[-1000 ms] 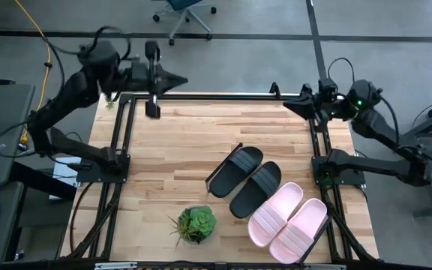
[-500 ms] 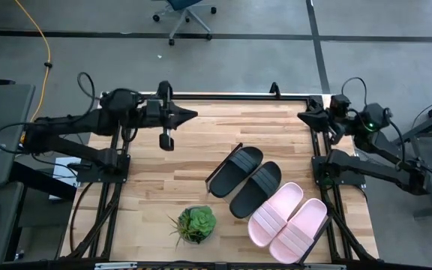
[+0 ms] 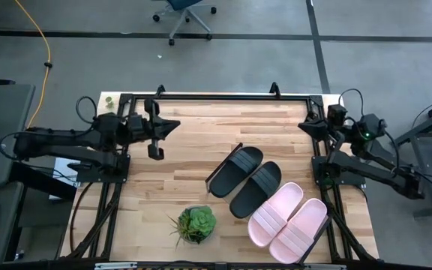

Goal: Pick and place slides into the shelf
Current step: Return to Home Position

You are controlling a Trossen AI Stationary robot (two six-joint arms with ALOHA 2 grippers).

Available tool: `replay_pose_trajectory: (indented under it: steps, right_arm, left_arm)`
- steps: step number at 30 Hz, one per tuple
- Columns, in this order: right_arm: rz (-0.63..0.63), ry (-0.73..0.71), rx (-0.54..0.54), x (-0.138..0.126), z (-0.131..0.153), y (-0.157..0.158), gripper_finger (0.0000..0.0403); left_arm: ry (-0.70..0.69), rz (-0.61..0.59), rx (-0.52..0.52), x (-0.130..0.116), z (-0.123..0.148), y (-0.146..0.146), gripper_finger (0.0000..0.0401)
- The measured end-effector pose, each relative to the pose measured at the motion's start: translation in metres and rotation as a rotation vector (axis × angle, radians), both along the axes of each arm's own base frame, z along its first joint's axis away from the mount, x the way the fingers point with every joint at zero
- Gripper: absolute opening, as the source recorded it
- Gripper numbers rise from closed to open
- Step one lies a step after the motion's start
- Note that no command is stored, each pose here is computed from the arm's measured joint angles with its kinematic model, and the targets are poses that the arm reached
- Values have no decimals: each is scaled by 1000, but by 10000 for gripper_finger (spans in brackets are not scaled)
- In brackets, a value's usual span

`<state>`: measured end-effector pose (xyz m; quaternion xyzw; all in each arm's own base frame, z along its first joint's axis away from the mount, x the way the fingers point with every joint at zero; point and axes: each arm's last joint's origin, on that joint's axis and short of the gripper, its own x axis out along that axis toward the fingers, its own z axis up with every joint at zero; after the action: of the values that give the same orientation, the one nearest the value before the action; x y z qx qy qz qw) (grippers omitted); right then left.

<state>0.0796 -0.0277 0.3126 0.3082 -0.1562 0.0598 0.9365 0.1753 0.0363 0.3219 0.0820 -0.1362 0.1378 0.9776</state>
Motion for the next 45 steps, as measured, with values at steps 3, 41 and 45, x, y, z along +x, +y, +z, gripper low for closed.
replay_pose_trajectory:
  steps: [3, 41, 45]
  right_arm:
    - [9, -5, 19, -1, -7, 1, 0]
    - [-273, -1, -186, 4, -24, -8, 0]
    - [-282, -82, -174, 12, -54, -10, 0]
  left_arm:
    - [4, 0, -20, -8, -12, -1, 0]
    - [149, -166, -182, -70, -109, -18, 0]
    - [146, -191, -201, -76, -110, -19, 0]
